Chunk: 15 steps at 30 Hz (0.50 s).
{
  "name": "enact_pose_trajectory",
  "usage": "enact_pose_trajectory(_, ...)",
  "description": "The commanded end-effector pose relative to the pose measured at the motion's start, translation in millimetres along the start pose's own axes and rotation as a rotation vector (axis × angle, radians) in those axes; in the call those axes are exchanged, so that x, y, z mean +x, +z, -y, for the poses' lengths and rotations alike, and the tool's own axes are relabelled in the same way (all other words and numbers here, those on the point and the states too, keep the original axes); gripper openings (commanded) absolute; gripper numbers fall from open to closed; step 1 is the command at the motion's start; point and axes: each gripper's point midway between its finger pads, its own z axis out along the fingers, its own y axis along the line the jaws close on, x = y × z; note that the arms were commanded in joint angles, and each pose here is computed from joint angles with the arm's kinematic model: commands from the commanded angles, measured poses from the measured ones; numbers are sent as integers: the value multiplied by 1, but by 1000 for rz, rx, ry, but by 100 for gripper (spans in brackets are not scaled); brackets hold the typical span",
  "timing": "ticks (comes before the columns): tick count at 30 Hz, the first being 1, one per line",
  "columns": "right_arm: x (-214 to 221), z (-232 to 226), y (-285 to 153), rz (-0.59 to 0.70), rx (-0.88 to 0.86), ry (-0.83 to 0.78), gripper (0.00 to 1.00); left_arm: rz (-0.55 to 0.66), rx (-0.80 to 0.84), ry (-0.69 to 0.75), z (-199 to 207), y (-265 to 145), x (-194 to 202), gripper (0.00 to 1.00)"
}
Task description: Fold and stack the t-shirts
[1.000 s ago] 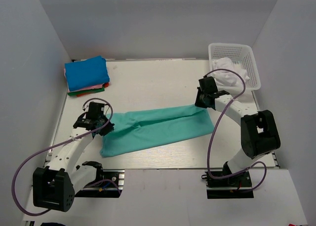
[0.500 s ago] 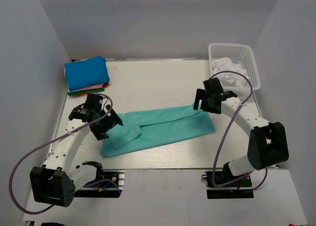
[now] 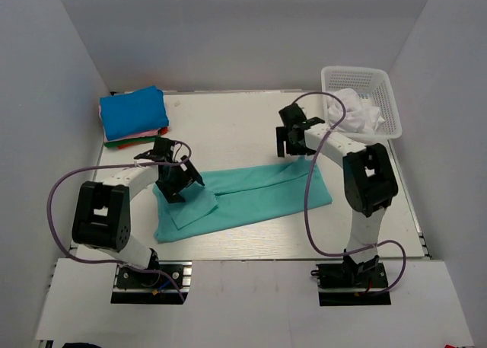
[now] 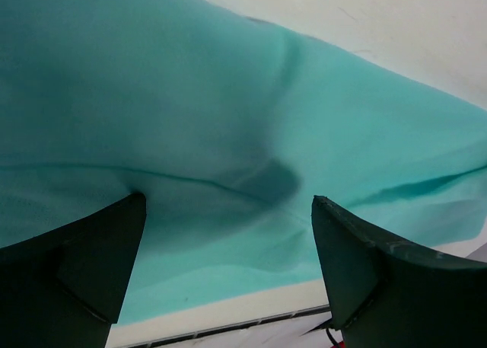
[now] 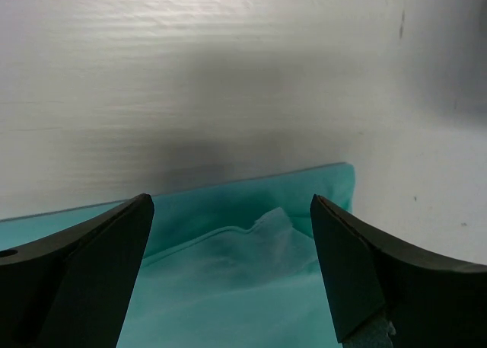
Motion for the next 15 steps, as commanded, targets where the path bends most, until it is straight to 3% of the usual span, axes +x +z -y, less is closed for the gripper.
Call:
enact_pose_trajectory(1,21,41,2,-96,239,2,90,-14,50,18,10,13,-2,100)
enact_pose_trajectory(6,50,46,10,-160,275,65,90,-55,-9,-22,-14,24,12,100)
enact_pose_trajectory(15,86,98,-37,-157,468,148,90,-69,-123,-38,-39,29,18,100)
